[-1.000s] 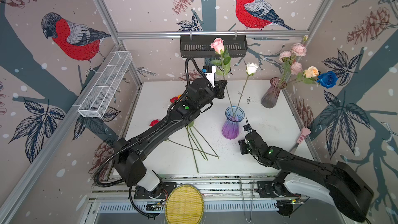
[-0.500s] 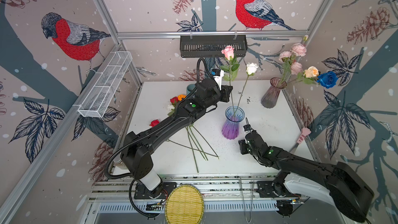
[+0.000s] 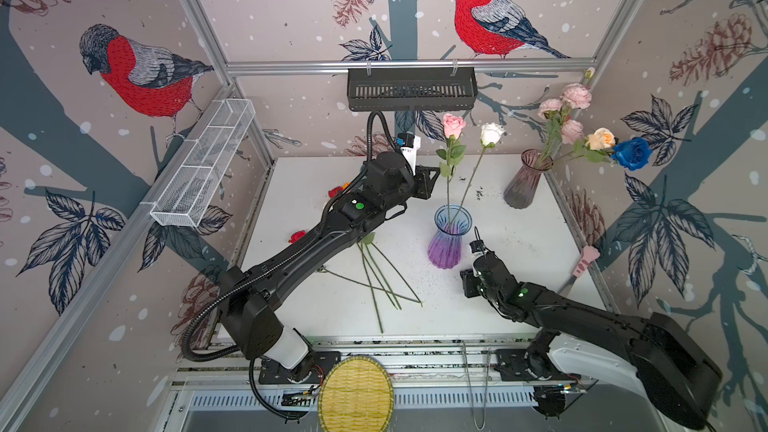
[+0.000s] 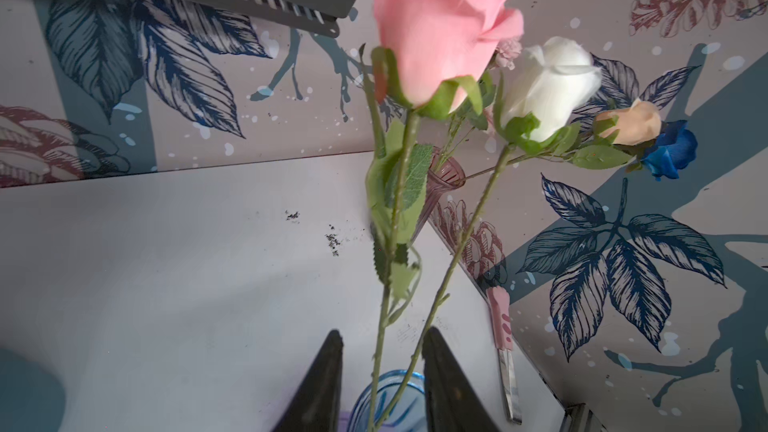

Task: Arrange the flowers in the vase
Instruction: 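Lower the pink rose stem into the purple-blue vase and open the left gripper, then draw the left gripper back toward the flower bunch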

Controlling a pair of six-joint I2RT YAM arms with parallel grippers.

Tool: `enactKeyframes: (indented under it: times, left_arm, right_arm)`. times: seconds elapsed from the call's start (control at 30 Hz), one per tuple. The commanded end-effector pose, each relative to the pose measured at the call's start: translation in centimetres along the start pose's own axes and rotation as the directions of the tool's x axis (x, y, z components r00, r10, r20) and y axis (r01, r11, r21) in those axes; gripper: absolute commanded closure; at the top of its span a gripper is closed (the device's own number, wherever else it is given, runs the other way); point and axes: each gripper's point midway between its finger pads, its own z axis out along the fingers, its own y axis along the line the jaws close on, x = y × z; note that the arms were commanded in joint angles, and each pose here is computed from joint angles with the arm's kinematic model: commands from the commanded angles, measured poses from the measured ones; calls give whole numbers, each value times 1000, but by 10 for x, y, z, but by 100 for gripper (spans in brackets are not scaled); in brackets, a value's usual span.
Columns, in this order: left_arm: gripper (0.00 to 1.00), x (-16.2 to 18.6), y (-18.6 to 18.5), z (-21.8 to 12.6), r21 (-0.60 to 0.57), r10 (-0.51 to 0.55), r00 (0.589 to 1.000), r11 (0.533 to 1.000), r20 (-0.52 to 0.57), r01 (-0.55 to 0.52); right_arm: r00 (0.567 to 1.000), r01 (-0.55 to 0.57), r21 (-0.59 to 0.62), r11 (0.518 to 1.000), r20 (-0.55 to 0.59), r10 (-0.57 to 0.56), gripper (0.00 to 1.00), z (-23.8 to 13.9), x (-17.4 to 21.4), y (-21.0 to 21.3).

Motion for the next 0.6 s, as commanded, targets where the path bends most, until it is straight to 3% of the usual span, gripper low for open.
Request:
enactKeyframes:
  times: [0.0,0.33,0.57]
  left_arm:
    - [67,-3,20,-15,-25,-53,998,998,32,54]
    - [69,27,95,-49,-144,-224,974,963,42,228]
    - [70,52,124,-65,-199,-276,961,940,27,276]
  right_arm:
    - [1000,5,7,1000,8,-5,74,-1,-1,-1]
    - [1000,7,3,1000,8,-7,74,-1,-1,0]
    - [1000,9,-2,1000,5,-9,74,0,0,0]
